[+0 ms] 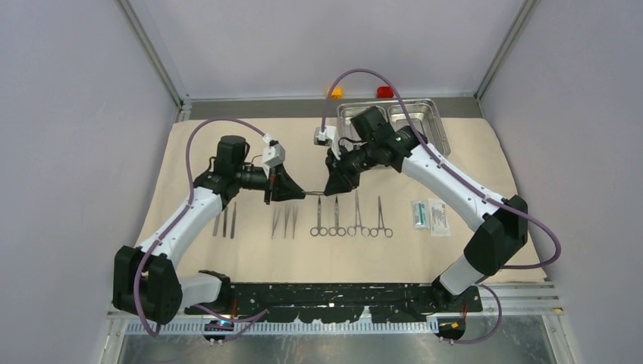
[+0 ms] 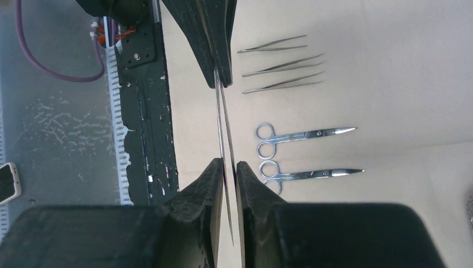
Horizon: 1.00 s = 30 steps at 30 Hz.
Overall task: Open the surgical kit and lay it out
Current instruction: Place the medical item in the surgical kit.
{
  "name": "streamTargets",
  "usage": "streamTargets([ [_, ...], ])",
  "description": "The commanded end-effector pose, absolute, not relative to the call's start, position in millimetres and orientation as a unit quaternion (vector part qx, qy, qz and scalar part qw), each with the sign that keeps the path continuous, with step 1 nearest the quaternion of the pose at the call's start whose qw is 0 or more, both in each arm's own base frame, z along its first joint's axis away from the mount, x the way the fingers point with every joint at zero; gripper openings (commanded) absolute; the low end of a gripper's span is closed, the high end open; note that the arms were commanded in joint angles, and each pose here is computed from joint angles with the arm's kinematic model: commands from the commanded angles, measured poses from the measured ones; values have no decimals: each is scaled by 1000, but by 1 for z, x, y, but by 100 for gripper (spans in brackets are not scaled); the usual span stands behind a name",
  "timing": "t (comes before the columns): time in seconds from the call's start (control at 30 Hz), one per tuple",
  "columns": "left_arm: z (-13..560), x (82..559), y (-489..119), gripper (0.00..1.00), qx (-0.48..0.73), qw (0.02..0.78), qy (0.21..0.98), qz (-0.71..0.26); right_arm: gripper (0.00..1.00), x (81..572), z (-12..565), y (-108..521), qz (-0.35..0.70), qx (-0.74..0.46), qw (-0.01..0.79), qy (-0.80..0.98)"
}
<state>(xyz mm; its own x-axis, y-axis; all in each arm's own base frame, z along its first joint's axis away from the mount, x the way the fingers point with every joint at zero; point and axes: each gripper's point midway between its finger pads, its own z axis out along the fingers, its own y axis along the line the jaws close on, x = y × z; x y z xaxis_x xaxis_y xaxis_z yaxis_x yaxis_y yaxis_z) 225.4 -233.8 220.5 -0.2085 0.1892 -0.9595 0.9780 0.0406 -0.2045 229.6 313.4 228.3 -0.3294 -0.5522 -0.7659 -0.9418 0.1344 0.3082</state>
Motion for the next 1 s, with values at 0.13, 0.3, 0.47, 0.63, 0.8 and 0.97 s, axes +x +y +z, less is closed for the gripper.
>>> streamTargets([
  [0.13, 228, 232, -228, 0, 473, 420, 601, -489, 25, 228, 254, 307, 404, -522, 282, 696],
  [0.3, 229, 231, -228, 0, 472, 420, 600, -491, 39, 229, 247, 307, 400, -520, 279, 702],
  [0.47, 230, 229, -229, 0, 473, 417, 596, -497, 50, 236, 249, 308, 392, -514, 293, 705],
  [0.63, 229, 225, -229, 0, 475, 415, 593, -501, 53, 240, 262, 307, 384, -514, 312, 701],
  [0.8, 231, 222, -229, 0, 474, 412, 589, -508, 55, 240, 268, 305, 380, -515, 320, 699],
  [0.97, 242, 222, -231, 0, 464, 420, 581, -520, 55, 236, 265, 307, 393, -515, 314, 695],
])
